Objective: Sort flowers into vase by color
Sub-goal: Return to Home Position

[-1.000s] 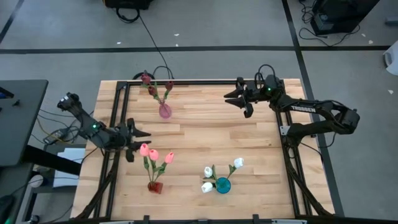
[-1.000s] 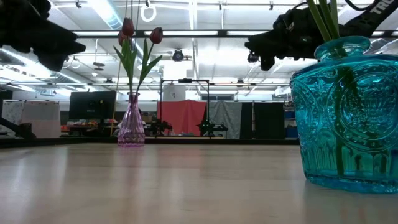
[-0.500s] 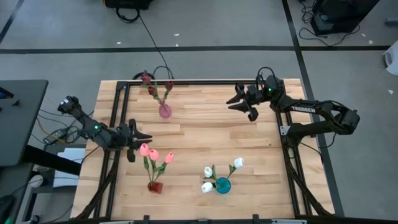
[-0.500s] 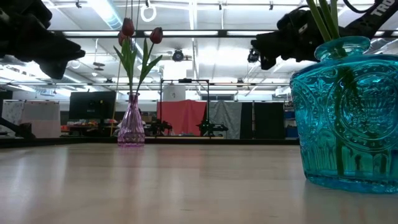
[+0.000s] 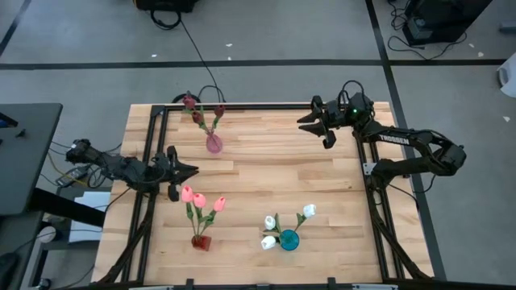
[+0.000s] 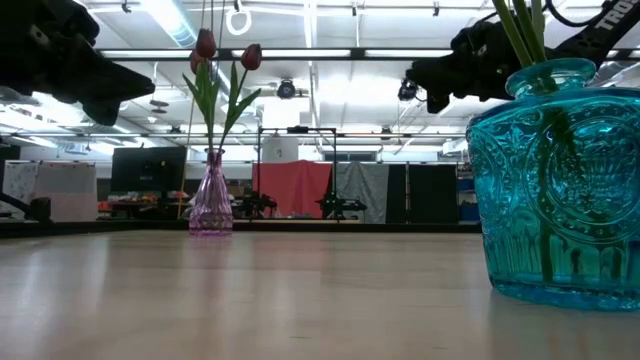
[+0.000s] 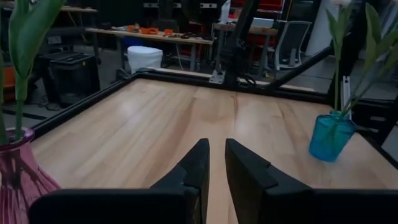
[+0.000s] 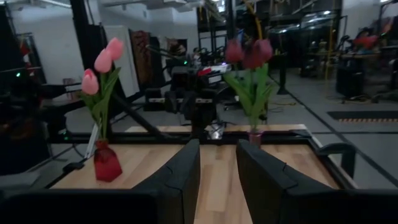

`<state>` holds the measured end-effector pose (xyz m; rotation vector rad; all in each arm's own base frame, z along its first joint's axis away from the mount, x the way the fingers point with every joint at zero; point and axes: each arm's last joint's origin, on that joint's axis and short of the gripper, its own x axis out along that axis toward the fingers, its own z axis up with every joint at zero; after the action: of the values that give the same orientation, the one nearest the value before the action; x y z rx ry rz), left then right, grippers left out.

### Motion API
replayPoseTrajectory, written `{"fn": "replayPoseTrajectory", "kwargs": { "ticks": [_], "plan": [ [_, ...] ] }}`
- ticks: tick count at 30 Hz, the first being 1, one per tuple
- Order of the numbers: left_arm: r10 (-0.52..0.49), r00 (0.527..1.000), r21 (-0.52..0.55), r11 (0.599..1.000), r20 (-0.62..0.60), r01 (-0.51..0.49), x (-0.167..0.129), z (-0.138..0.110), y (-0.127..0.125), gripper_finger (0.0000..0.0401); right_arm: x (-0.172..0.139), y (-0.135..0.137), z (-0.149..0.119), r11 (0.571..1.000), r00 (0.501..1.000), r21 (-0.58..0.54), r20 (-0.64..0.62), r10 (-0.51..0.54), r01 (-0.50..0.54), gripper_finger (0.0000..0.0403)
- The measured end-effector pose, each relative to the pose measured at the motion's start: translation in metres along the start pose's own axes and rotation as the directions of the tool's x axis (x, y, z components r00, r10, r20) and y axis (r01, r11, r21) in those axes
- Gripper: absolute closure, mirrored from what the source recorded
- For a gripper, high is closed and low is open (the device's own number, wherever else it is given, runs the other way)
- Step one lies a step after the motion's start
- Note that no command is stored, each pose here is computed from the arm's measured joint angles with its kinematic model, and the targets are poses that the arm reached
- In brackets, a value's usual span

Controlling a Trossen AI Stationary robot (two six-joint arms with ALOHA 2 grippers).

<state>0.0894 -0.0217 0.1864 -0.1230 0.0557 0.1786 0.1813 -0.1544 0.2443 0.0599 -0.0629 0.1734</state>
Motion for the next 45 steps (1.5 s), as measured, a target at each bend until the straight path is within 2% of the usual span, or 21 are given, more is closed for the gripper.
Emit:
{"fn": "replayPoseTrajectory", "kwargs": {
  "ticks": [12,18,21,27,33,45],
  "plan": [
    [0.011,1.000,0.023,1.000,0.022,-0.012,0.006,0.004,0.010,0.0346,-0.022,-0.007,0.013,0.999,0.999,0.028,0.034,-0.026,0.025,0.0286],
    [-0.001,0.998,0.012,1.000,0.057,0.001,0.014,-0.017,0.013,0.0346,-0.034,0.003,0.030,0.998,0.996,0.013,0.067,-0.067,0.066,0.0286],
    [0.003,0.998,0.012,1.000,0.058,-0.004,0.015,-0.018,0.016,0.0346,-0.032,0.009,0.030,0.998,0.997,0.036,0.045,-0.061,0.059,0.0286],
    [-0.043,0.997,0.013,0.999,0.060,0.042,0.016,-0.017,0.018,0.0346,-0.040,0.029,0.013,0.993,0.991,0.007,0.049,-0.122,0.121,0.0286],
    [-0.024,0.997,0.012,1.000,0.069,0.023,0.017,-0.016,0.022,0.0346,-0.052,0.047,-0.010,0.990,0.987,0.022,0.072,-0.141,0.140,0.0286],
    [0.050,0.997,0.032,0.998,0.059,-0.052,0.017,-0.017,0.025,0.0351,-0.056,0.063,-0.039,0.985,0.979,0.050,0.110,-0.170,0.165,0.0286]
  ]
}}
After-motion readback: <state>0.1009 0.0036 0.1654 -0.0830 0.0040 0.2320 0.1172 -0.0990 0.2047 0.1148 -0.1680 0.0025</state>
